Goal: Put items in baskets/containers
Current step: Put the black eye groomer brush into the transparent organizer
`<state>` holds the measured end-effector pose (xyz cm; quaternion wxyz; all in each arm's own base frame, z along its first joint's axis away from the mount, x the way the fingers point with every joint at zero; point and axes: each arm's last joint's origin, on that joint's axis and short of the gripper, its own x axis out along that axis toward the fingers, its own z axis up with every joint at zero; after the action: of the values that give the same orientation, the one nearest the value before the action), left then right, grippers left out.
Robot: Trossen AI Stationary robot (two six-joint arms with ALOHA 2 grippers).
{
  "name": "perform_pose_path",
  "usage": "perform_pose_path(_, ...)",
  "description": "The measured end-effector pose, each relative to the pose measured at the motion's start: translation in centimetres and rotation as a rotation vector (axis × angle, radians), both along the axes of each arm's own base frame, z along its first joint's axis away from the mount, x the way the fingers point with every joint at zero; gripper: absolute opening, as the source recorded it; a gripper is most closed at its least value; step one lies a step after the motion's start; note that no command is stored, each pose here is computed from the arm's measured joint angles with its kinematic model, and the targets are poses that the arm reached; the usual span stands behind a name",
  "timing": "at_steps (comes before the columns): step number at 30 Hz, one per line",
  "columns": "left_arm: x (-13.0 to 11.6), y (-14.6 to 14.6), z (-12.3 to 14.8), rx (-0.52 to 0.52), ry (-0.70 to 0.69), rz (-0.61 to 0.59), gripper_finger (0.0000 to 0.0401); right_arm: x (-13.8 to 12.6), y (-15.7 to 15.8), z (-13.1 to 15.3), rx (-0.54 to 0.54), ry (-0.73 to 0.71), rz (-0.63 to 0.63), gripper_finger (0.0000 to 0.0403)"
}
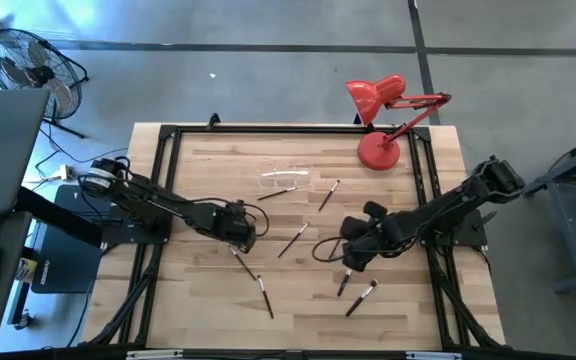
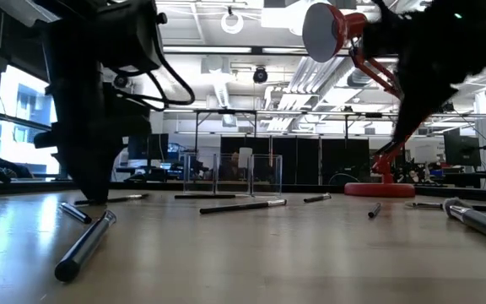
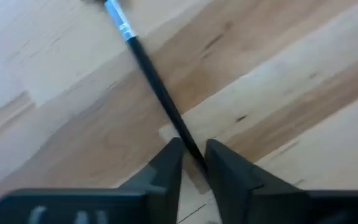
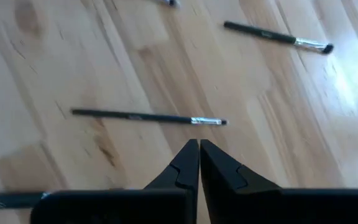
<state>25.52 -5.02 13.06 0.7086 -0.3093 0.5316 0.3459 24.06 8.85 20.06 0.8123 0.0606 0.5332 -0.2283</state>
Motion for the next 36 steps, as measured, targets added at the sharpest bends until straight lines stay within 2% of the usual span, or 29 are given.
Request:
perform_pose_path(3,0.5,-0.5,0.4,-0.004,0.0,-0.108,0.0012,-1.7,-0.6,-1.2,0.077,-0.071,-0.011,0.0003)
perform_pose_path(5,0.9,-0.9,0.8,0.023,-0.009,-0.218,0.0013,-2.7,-1.0,-2.0,0.134,-0.163,-0.005,0.0006)
perform_pose_path(8,1.6,-1.6,1.3,0.045,-0.041,-0.396,0.001,-3.2,-1.6,-2.9,0.195,-0.391,0.023,0.0006)
perform_pose_path(12,3.1,-2.6,1.1,0.023,-0.154,-0.583,0.0006,-2.7,-2.1,-3.8,0.154,-0.677,0.207,0.0006)
perform_pose_path(14,3.5,-2.7,1.0,0.034,-0.185,-0.667,0.0004,-2.2,-2.4,-4.2,0.111,-0.729,0.242,0.0011)
perform_pose_path(17,4.5,-3.0,0.6,0.028,-0.193,-0.675,0.0003,-1.1,-3.0,-5.4,0.081,-0.647,0.255,0.0034)
perform_pose_path(20,5.1,-3.2,0.6,0.032,-0.193,-0.67,0.0002,0.5,-3.0,-6.2,0.059,-0.573,0.337,0.0068)
perform_pose_path(26,5.5,-3.2,0.9,0.034,-0.222,-0.669,0.0,3.6,-2.5,-7.2,-0.126,-0.465,0.549,0.0127)
perform_pose_path(30,5.5,-3.3,0.9,0.026,-0.219,-0.672,0.0001,5.2,-2.1,-7.9,-0.248,-0.394,0.689,0.0141)
perform_pose_path(36,5.5,-3.4,0.9,-0.014,-0.232,-0.681,0.0001,6.7,-1.7,-9.5,-0.31,-0.312,0.812,0.0142)
